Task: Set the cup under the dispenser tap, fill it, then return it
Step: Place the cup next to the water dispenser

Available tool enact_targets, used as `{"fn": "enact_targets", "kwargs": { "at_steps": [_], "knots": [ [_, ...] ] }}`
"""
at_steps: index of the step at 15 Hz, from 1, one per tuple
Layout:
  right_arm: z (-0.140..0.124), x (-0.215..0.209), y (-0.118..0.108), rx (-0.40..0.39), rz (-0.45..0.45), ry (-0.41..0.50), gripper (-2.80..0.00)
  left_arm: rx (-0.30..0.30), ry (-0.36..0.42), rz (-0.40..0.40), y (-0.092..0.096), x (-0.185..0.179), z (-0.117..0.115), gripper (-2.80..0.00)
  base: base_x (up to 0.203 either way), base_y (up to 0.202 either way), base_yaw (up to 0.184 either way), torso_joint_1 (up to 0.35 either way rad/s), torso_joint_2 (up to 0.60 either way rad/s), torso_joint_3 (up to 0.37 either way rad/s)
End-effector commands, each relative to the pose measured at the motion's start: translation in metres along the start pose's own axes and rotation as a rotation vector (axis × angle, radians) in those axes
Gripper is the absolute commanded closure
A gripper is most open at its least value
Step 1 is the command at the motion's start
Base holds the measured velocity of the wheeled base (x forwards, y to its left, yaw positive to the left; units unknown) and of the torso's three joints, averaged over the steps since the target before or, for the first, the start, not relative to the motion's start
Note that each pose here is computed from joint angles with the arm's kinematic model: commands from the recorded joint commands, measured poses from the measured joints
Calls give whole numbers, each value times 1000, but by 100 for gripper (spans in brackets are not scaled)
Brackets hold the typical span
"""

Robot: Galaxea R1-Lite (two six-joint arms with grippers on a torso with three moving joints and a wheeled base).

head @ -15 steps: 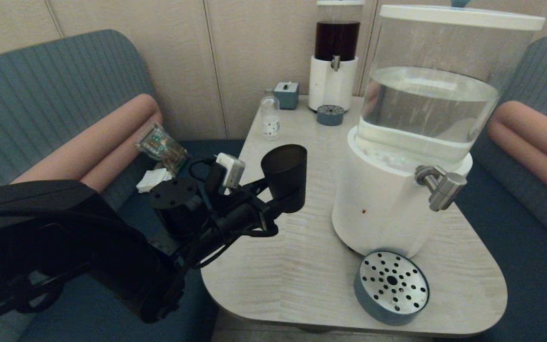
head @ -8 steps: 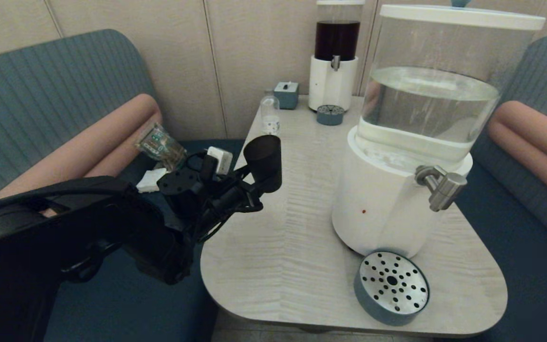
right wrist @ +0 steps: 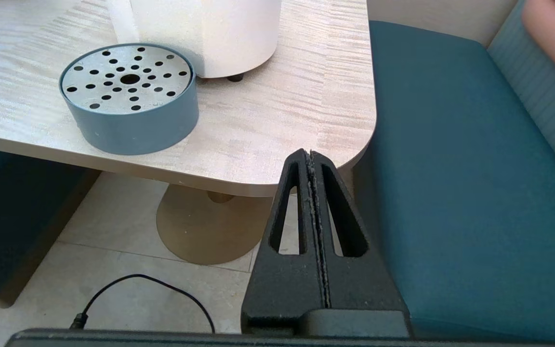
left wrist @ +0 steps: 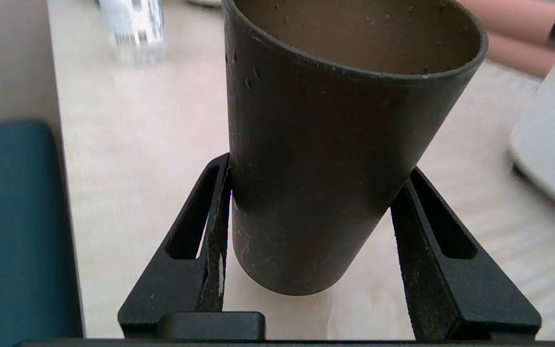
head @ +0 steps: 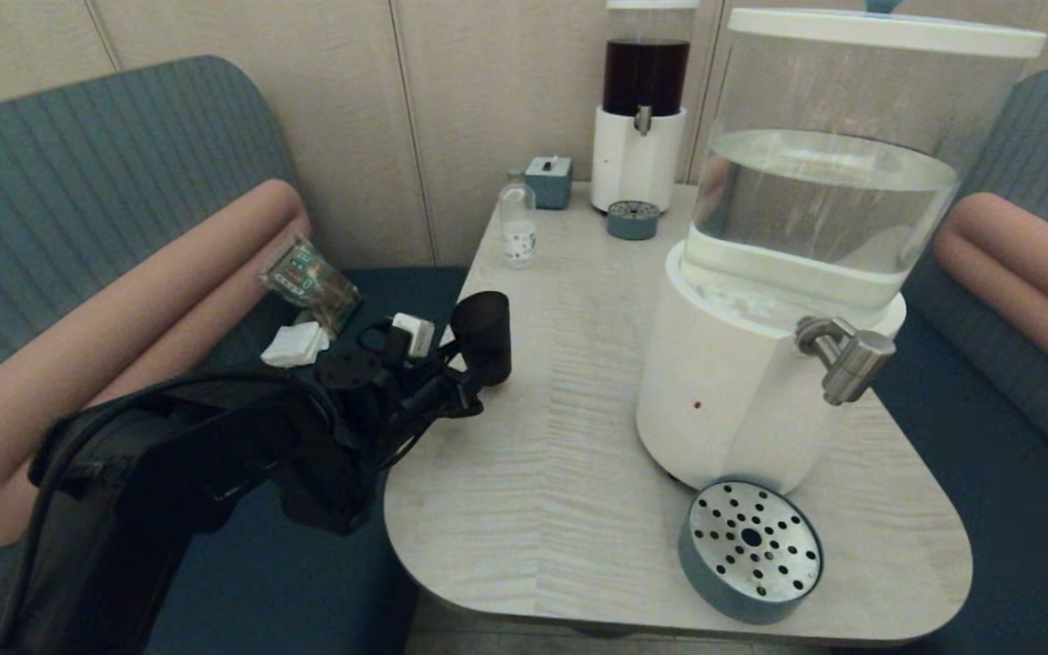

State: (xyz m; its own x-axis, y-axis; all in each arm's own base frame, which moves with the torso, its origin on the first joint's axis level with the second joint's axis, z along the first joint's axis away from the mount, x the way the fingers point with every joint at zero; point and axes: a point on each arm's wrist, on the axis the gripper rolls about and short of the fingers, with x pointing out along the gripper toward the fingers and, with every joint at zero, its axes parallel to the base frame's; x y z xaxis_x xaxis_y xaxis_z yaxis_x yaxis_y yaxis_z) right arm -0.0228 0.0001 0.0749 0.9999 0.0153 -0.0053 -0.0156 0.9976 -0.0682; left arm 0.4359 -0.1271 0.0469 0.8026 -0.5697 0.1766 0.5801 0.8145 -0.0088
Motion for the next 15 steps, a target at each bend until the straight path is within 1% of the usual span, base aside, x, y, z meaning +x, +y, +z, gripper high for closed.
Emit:
{"fn": "enact_targets", "kwargs": {
  "at_steps": [1,6,15],
  "knots": [
    [0,0,0,-1,2,1,0,-7,29,-3,1,-1,-18,0,0,0,0,0,0,0],
    [0,0,0,-1,2,1,0,-10,46,-2,1,-3,-25,0,0,0,0,0,0,0],
    [0,0,0,-1,2,1,0,-3,39,-2,1,-2,-22,0,0,0,0,0,0,0]
  ]
}}
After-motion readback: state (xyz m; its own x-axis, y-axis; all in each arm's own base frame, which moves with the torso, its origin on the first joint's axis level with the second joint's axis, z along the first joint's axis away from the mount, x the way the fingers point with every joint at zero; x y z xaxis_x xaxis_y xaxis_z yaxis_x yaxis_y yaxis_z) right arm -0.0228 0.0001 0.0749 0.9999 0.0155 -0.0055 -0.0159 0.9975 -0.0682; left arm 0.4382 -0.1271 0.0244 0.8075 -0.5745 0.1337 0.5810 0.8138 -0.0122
